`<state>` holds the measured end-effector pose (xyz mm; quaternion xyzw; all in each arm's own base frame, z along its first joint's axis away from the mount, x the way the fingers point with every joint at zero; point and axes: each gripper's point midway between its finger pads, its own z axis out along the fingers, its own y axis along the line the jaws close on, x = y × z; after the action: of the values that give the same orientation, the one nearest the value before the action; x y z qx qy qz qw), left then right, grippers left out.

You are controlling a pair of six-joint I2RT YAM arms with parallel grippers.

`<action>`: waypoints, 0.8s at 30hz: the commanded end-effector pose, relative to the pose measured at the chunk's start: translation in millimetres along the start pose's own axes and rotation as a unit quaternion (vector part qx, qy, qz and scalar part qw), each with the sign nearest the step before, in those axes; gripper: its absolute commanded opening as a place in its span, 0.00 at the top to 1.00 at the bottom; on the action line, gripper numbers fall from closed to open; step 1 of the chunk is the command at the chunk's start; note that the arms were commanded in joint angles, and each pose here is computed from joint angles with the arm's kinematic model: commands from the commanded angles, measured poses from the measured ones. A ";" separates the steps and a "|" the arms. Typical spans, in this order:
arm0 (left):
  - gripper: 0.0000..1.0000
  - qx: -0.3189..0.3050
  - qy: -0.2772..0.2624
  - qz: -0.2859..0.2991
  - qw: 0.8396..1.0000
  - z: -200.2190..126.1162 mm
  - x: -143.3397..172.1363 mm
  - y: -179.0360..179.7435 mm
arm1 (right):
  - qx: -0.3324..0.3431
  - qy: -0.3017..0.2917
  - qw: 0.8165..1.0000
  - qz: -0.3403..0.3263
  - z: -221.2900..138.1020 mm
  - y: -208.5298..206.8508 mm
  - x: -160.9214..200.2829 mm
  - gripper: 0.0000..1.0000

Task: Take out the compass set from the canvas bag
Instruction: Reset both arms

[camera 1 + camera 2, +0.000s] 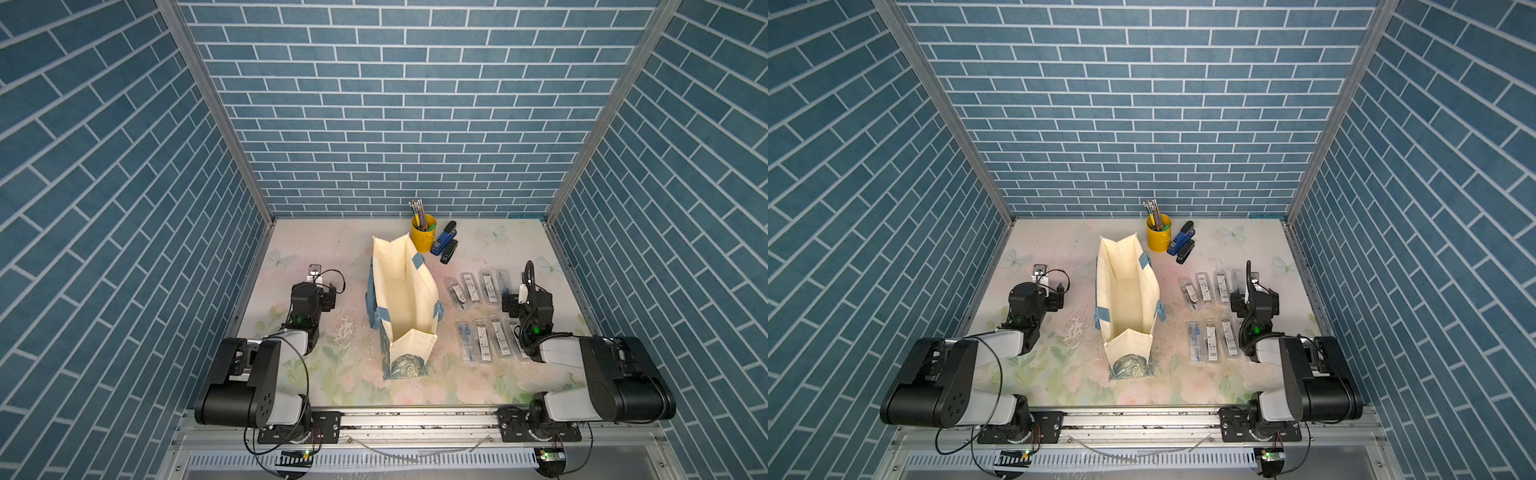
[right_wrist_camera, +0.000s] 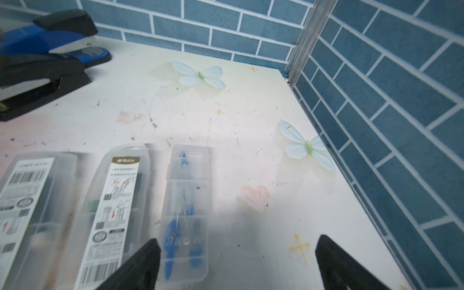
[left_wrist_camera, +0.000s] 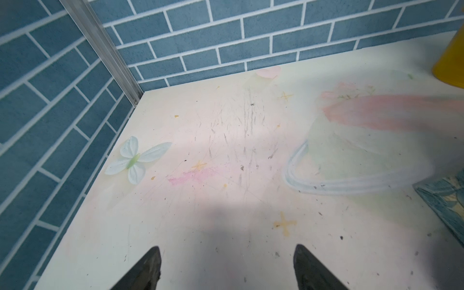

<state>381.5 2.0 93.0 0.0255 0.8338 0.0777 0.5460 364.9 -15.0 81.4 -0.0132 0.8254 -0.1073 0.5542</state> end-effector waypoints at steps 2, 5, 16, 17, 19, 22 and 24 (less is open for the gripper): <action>0.12 0.000 -0.041 -0.013 0.999 7.4 -6.7 2.1 | -0.025 -0.067 0.996 0.052 5.1 1.0 -22.2 0.02; 0.06 -0.031 -0.038 -0.051 0.997 8.7 -4.6 21.1 | -0.034 -0.050 0.996 0.059 10.9 0.2 -20.2 0.02; 0.00 -0.034 -0.033 -0.053 0.997 9.6 -3.3 22.5 | -0.079 0.001 0.993 0.084 27.7 0.1 -17.0 0.01; 0.00 -0.033 -0.033 -0.052 0.998 9.7 -3.0 22.4 | -0.078 0.002 0.993 0.084 27.6 0.0 -16.4 0.01; 0.00 -0.033 -0.031 -0.053 0.998 9.7 -2.3 22.2 | -0.075 0.001 0.994 0.083 27.7 -0.9 -16.9 0.01; 0.00 -0.033 -0.032 -0.053 0.998 9.8 -2.8 22.1 | -0.073 0.001 0.994 0.082 27.4 -1.1 -16.0 0.01; 0.00 -0.033 -0.032 -0.053 0.998 9.8 -2.6 22.2 | -0.073 0.001 0.994 0.079 27.6 -0.4 -16.8 0.01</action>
<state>389.8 22.2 92.7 -0.0276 0.8172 0.0739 0.5710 388.1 -19.4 77.7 0.0098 0.8362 -0.0101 0.5482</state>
